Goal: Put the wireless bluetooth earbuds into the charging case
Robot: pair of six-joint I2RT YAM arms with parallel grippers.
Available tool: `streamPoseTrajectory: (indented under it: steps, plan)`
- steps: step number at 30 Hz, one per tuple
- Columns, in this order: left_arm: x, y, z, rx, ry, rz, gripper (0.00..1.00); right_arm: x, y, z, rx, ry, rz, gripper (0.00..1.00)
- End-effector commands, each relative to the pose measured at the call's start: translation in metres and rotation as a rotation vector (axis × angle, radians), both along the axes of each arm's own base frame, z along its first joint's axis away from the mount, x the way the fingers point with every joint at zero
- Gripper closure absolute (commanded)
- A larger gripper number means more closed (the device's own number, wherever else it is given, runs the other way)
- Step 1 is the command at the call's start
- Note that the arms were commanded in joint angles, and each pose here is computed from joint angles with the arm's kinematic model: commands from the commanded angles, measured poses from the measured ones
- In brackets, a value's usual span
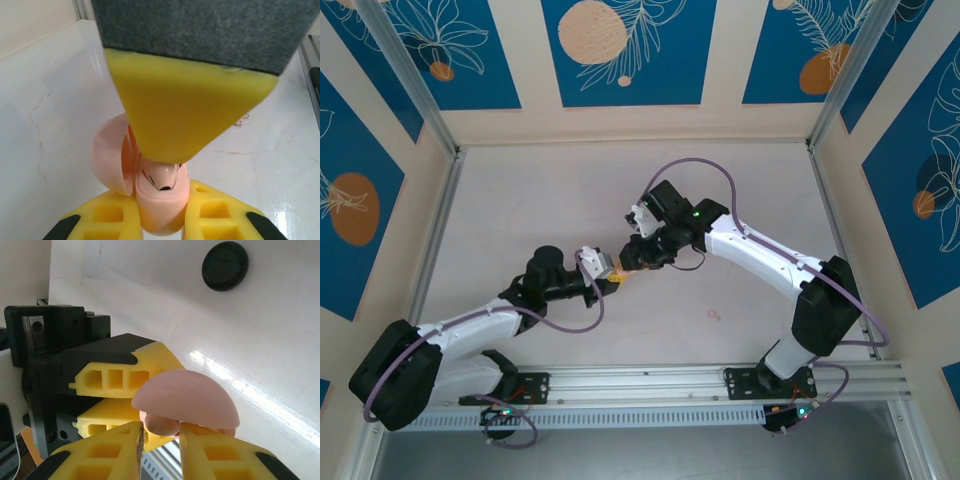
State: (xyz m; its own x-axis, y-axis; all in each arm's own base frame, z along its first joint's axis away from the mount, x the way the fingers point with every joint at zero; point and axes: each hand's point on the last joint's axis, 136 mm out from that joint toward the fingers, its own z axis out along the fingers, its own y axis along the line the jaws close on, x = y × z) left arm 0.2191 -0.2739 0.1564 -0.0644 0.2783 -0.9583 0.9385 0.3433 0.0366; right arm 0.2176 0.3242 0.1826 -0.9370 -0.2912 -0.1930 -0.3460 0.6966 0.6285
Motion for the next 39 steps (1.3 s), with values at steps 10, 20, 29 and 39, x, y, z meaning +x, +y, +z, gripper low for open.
streamPoseTrajectory:
  steps: [10, 20, 29, 39]
  plan:
    - [0.0, -0.006, 0.007, -0.028, -0.02, -0.012, 0.86, -0.005, -0.033, 0.021, 0.023, -0.028, -0.009, 0.68]
    - [-0.003, -0.005, 0.001, -0.018, -0.01, -0.013, 0.86, -0.047, -0.161, -0.059, -0.483, 0.285, -0.178, 0.65]
    - [-0.004, -0.004, 0.002, -0.015, -0.013, -0.011, 0.86, -0.063, -0.2, -0.112, -0.692, 0.456, -0.176, 0.6]
    - [-0.005, -0.003, 0.003, -0.003, -0.02, -0.007, 0.86, -0.069, -0.214, -0.143, -0.856, 0.575, -0.167, 0.52]
